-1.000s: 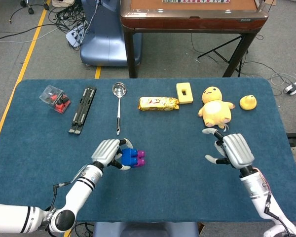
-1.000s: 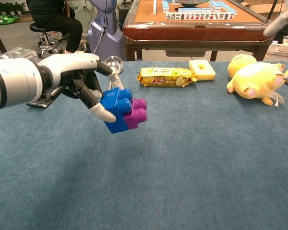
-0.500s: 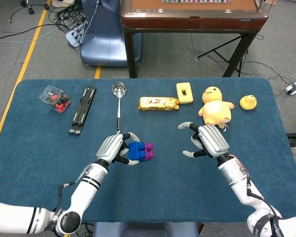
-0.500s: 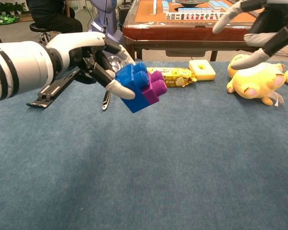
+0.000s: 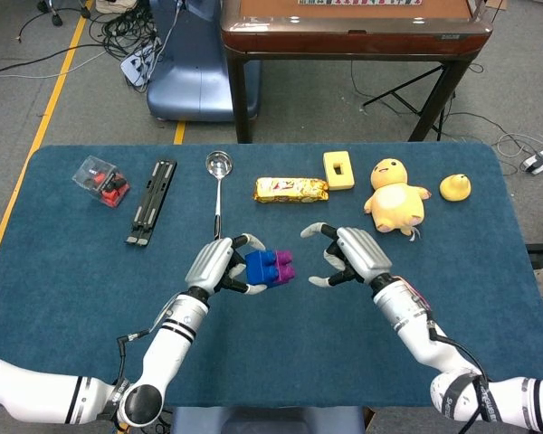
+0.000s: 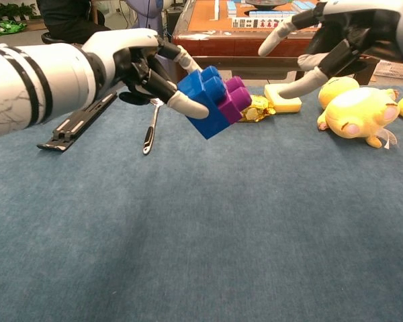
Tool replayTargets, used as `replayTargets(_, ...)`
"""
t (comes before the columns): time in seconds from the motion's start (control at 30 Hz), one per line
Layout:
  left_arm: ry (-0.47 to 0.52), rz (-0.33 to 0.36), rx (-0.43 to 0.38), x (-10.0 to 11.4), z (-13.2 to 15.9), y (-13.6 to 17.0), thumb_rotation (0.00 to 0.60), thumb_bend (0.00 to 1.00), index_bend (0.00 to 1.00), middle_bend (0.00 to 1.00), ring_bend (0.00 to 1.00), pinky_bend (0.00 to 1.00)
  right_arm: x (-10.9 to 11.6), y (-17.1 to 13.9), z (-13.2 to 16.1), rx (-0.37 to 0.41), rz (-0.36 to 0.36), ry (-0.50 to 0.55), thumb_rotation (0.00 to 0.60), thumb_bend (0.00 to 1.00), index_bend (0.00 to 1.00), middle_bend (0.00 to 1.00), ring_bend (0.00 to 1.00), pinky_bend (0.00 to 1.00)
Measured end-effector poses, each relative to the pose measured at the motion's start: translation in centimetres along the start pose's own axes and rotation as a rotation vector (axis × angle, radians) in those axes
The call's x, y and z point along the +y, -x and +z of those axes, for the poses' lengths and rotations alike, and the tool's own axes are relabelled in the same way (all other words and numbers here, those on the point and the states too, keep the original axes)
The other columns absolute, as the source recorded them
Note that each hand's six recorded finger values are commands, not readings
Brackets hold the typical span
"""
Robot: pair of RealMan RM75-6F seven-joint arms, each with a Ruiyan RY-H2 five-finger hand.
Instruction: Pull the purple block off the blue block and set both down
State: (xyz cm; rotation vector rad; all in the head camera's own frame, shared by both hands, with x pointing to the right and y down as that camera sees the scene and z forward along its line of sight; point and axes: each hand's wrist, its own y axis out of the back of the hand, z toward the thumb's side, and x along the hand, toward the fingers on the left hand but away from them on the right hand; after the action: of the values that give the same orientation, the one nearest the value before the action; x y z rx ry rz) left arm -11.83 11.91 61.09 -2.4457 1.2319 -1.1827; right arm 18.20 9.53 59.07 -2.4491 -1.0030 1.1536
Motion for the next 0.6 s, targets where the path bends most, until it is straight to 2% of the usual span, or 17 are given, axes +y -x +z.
replayTargets(0.43,-0.003,0.007,0.002,-0.1,0.5,-0.1,0.6,0.0,0.69,1.0,1.0,1.0,-2.3,2.0,0.3,-0.033,0.005,0.063,0.6,0.0,0.32,1.0,1.0,1.0)
replayTargets(0.6,-0.013,0.008,0.001,-0.1,0.5,-0.1,0.6,0.0,0.69,1.0,1.0,1.0,-2.9,2.3,0.5,-0.03,0.042,0.119,0.6,0.0,0.32,1.0,1.0,1.0)
